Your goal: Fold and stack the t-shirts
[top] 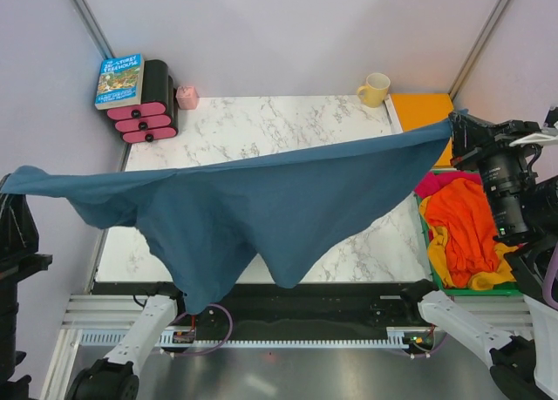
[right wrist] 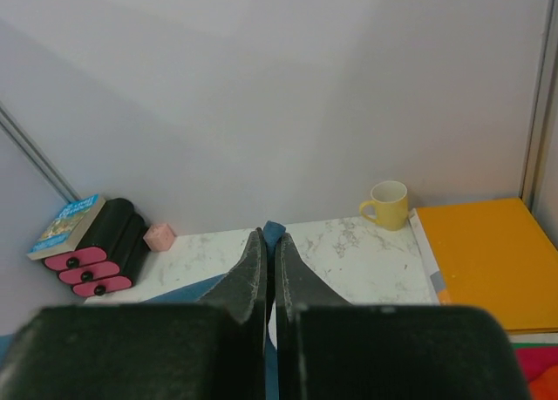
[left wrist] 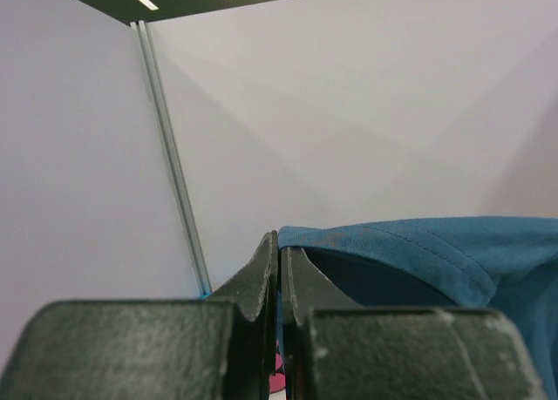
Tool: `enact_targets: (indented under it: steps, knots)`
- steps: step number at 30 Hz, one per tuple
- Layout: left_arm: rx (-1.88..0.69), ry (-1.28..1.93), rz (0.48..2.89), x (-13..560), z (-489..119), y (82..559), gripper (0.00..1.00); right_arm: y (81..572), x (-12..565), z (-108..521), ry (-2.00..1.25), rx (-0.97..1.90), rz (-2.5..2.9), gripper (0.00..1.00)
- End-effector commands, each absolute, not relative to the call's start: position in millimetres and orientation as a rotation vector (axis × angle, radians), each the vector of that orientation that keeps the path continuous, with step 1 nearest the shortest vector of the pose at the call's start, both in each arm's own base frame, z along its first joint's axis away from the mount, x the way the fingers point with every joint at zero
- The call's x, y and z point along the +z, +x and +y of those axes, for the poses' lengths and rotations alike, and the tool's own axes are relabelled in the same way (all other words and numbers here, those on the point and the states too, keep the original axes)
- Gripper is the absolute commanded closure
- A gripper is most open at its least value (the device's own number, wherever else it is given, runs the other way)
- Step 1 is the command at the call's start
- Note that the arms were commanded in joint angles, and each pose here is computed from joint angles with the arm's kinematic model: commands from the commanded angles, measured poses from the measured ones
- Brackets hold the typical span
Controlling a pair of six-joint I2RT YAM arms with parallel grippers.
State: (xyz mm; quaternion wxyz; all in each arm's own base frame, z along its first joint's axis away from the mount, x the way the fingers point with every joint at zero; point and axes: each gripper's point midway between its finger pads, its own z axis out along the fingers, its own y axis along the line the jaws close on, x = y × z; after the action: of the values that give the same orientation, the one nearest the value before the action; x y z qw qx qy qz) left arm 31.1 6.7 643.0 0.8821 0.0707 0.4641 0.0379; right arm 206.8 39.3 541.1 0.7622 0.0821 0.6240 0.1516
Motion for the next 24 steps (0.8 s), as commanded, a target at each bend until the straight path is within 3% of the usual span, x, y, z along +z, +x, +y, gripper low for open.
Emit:
enact_targets:
  steps: [1,7,18,21,24]
  knots:
    - [0.174,0.064,1.010,649.2,29.3,53.8,0.98,209.5,540.3,26.9,0.226,0.267,1.355,1.00]
    - [0.166,0.108,1.105,624.1,17.6,116.2,0.98,245.0,498.4,34.5,0.261,0.196,1.442,1.00]
    - [0.237,0.218,1.338,532.4,-10.9,294.3,0.98,344.1,454.8,67.7,0.255,0.042,1.549,1.00]
    - [0.209,0.206,1.360,530.9,-13.0,321.7,0.98,362.6,467.9,79.0,0.241,0.056,1.534,1.00]
    - [0.168,0.173,1.318,553.0,-12.5,319.4,0.98,363.1,486.7,84.2,0.225,0.093,1.497,1.00]
